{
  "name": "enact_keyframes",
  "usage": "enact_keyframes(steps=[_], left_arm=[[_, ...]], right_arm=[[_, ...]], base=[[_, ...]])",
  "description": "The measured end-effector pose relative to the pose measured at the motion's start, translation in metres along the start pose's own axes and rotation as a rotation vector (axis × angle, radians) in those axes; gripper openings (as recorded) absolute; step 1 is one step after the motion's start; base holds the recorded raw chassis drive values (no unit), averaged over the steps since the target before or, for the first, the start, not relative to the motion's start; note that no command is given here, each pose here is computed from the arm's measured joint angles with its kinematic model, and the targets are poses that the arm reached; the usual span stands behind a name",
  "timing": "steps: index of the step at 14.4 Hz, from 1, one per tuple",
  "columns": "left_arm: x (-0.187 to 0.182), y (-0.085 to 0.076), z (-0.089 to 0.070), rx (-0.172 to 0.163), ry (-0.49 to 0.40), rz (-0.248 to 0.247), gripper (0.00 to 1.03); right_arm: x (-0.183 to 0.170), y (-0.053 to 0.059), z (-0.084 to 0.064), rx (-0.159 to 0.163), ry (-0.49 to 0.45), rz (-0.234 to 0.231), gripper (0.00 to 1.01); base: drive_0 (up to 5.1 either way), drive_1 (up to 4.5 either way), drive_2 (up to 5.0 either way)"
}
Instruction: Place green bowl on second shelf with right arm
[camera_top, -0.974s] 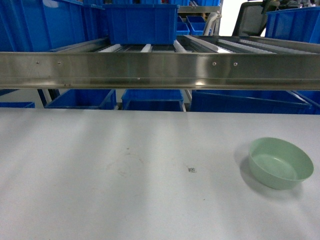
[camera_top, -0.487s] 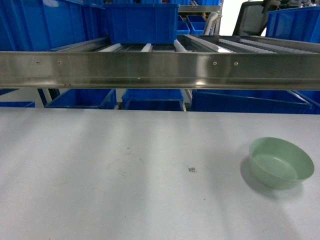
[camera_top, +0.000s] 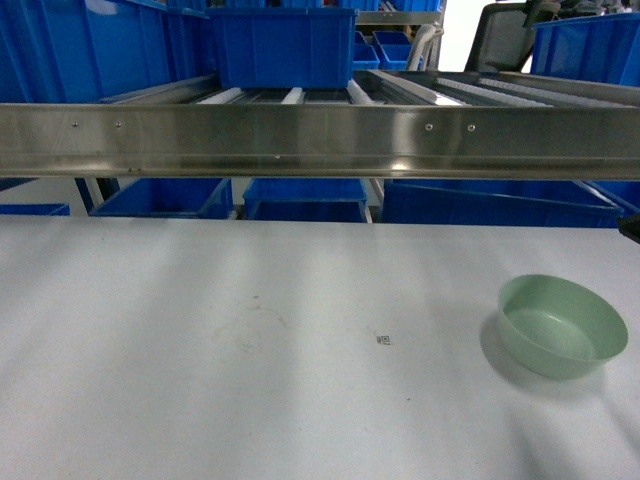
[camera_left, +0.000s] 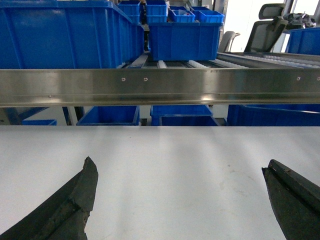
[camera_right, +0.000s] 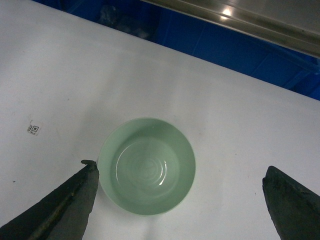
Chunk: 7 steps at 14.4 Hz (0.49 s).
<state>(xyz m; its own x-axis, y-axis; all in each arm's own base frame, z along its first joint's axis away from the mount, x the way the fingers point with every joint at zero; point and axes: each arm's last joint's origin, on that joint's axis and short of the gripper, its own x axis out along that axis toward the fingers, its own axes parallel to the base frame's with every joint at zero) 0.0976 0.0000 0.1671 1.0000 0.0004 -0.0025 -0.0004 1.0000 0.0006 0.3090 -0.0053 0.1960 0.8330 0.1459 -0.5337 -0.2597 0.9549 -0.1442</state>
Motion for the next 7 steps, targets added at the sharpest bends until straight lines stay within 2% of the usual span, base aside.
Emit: enact_keyframes(steps=[1, 3, 5, 7], left_arm=[[0.0, 0.0, 0.0, 0.0, 0.0, 0.0, 0.98], [0.0, 0.0, 0.0, 0.0, 0.0, 0.0, 0.98], [0.0, 0.0, 0.0, 0.0, 0.0, 0.0, 0.98], [0.0, 0.0, 0.0, 0.0, 0.0, 0.0, 0.98]], right_arm=[[0.008, -0.002, 0.005, 0.002, 0.029, 0.014, 0.98], [0.02, -0.002, 0.013, -0.014, 0.067, 0.043, 0.98], [0.035, -0.002, 0.013, -0.03, 0.112, 0.062, 0.98], [0.054, -0.006, 0.009, -0.032, 0.177, 0.054, 0.98]], base=[[0.0, 0.0, 0.0], [0.0, 0.0, 0.0], [0.0, 0.0, 0.0], [0.0, 0.0, 0.0]])
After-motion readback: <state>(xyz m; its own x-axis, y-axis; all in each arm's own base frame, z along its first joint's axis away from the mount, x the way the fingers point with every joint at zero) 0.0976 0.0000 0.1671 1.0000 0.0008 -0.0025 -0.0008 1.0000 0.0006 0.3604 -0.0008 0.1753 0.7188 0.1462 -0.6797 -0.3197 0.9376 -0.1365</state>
